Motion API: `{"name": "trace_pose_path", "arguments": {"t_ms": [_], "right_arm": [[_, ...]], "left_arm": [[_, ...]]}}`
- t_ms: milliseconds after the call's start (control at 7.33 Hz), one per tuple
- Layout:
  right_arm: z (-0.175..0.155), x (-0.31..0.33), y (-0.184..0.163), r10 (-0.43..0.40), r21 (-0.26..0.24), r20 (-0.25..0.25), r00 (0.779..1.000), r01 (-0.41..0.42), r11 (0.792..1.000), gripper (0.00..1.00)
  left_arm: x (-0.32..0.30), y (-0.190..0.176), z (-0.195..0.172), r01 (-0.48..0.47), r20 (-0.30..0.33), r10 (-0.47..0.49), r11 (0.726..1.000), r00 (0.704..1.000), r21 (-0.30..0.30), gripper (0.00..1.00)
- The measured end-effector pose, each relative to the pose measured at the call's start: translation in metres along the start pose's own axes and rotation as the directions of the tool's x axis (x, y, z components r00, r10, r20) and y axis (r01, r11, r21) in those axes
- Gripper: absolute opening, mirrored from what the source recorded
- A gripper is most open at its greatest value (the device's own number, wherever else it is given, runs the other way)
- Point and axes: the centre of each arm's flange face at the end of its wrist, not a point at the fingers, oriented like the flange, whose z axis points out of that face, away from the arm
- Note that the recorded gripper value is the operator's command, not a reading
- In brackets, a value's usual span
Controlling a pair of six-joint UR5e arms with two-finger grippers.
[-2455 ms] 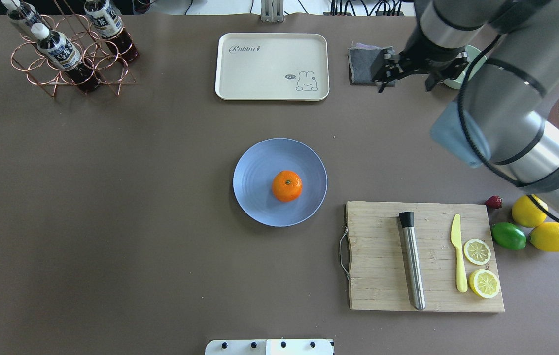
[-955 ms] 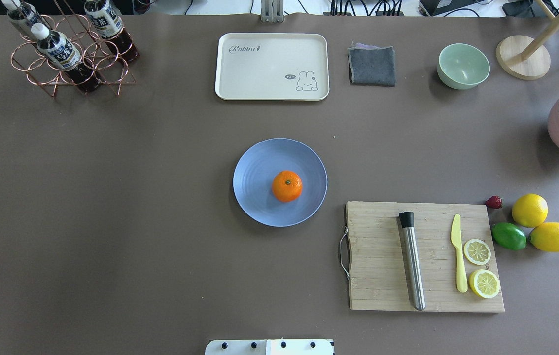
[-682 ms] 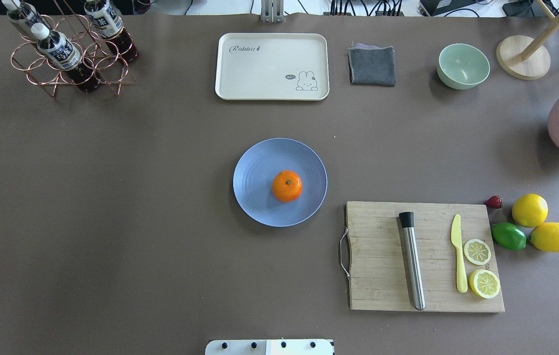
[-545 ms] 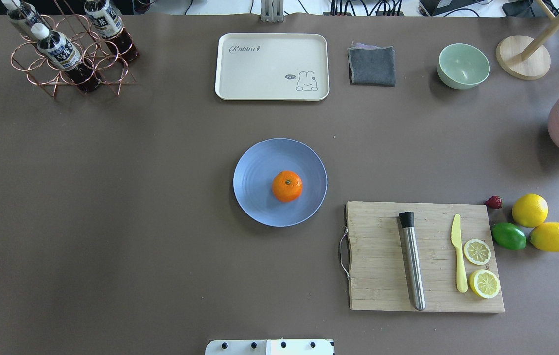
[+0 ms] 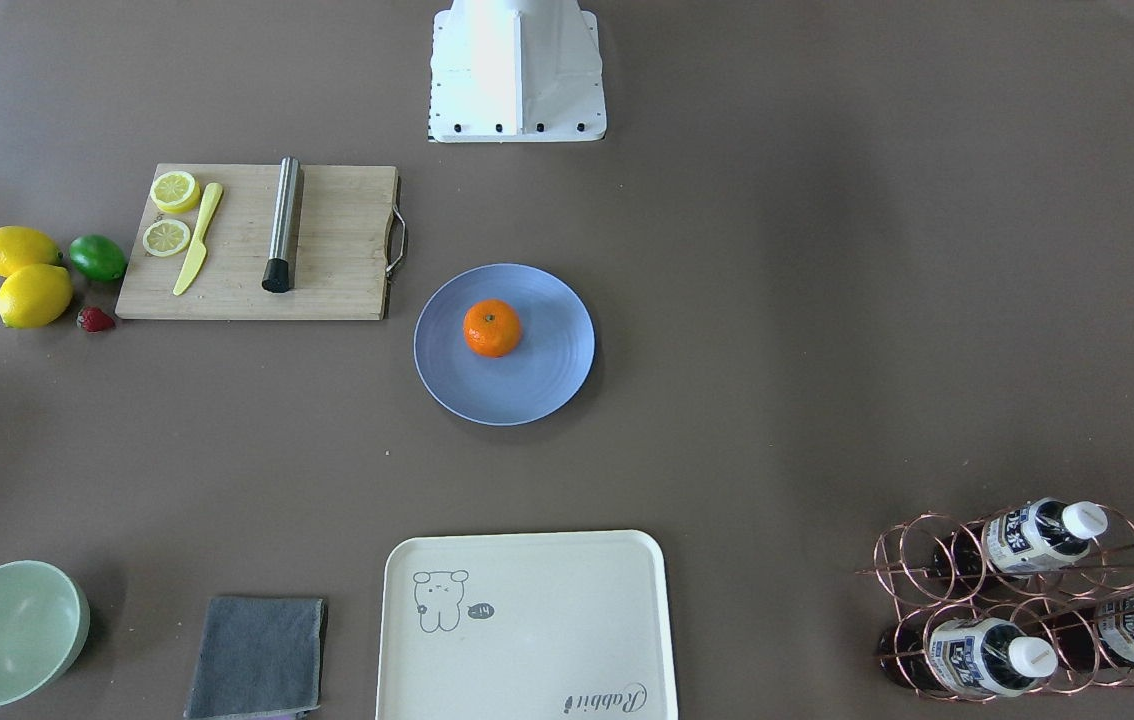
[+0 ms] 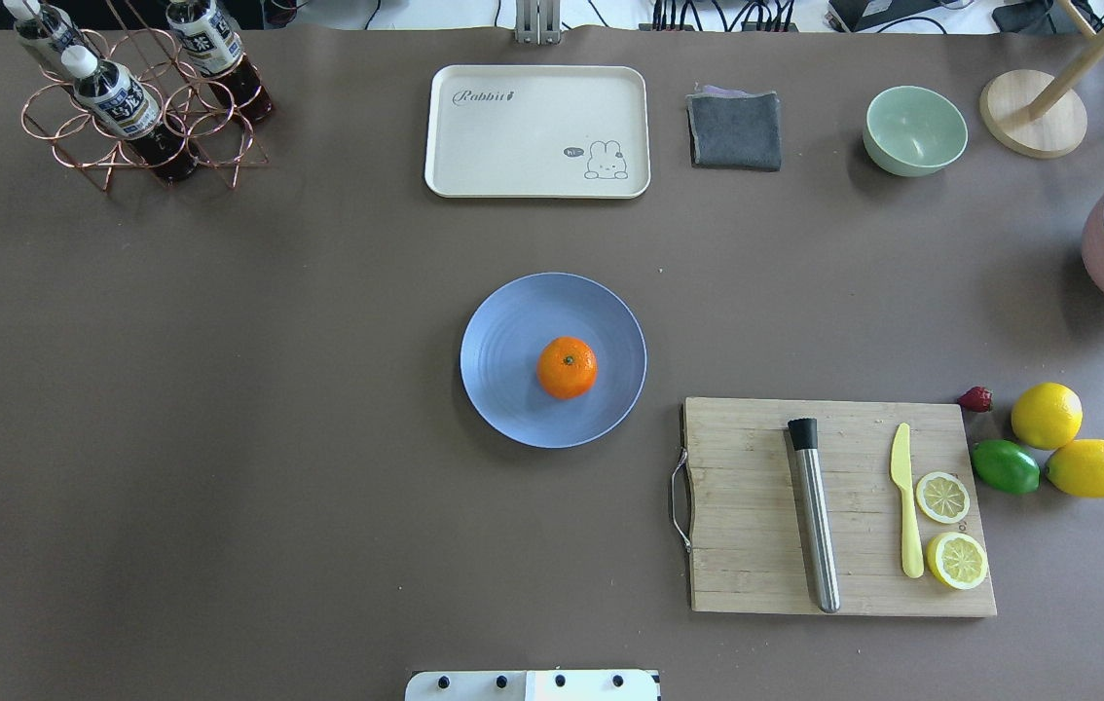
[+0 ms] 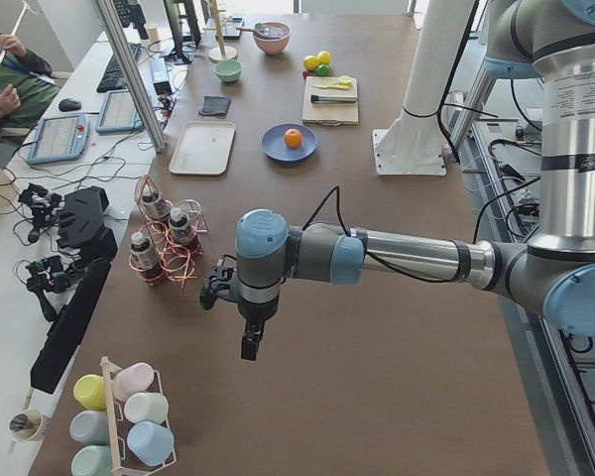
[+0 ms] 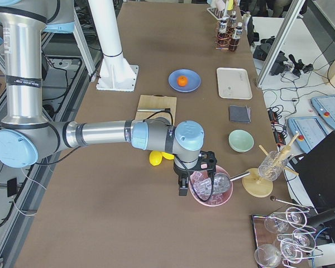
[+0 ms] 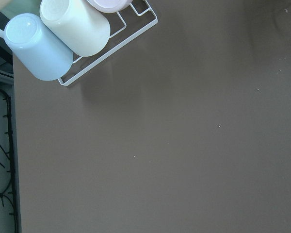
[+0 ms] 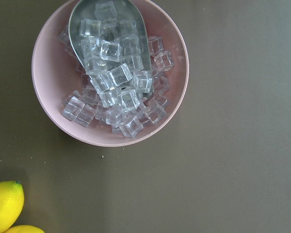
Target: Pick orange to plate
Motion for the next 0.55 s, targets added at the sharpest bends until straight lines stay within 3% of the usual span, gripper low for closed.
{"name": "trace_pose_path", "arguments": {"t_ms": [273,545], "right_arm": [[0.0006,0.0000,0.0005,0.001,-0.001,0.002,1.000,-0.001,1.000,1.00],[0.0017,0.0008,0.0017,0.002,-0.003,0.003,1.000,-0.002,1.000,1.00]], "left_arm": [[0.0048,0.0000,0.0041,0.001,-0.057,-0.002,1.000,0.998,-0.004,0.98],[0.0063,0.0002,0.0058,0.002,-0.076,-0.002,1.000,0.997,-0.006,0.98]]}}
